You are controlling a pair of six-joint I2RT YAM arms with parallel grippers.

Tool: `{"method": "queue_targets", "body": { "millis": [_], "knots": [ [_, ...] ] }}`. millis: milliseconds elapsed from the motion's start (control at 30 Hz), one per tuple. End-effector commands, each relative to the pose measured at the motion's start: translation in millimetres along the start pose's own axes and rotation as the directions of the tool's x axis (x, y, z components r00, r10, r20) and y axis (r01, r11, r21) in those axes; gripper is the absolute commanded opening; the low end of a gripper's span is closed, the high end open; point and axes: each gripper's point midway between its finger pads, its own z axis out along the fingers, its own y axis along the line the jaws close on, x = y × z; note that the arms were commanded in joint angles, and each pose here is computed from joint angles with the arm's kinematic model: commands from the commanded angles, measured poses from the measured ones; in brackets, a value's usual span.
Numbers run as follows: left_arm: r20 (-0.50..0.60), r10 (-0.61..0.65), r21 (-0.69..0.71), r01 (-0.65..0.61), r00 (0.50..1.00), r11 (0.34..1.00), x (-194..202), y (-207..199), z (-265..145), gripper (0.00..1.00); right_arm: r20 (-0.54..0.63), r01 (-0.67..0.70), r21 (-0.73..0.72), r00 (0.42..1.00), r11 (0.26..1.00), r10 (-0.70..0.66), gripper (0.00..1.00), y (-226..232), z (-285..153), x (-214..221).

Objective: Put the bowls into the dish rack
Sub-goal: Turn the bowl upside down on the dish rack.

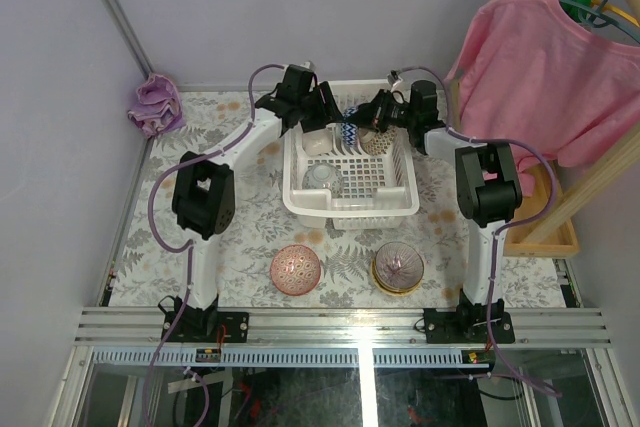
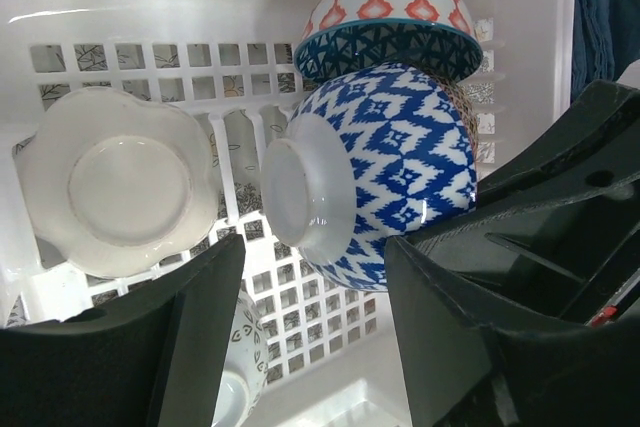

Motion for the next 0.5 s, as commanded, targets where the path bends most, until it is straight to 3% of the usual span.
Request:
{"method": "queue_targets", "body": {
  "millis": [0,200,467],
  "knots": [
    [0.065,-0.002,0.047,-0.001,0.998,0.999,-24,-14,4,0.57,-0.025,-0.001,-0.053,1.0,0.999,0.0,0.0,9,3,6],
    [0.057,0.0,0.076,-0.005,0.998,0.997,-24,-29,14,0.57,-0.031,-0.006,0.018,0.999,1.0,0.007,0.03,-5,4,9],
    [0.04,0.005,0.088,-0.008,0.999,0.996,-14,-37,24,0.56,-0.074,0.008,0.259,0.997,0.966,0.011,0.13,-47,-9,22]
  ]
}}
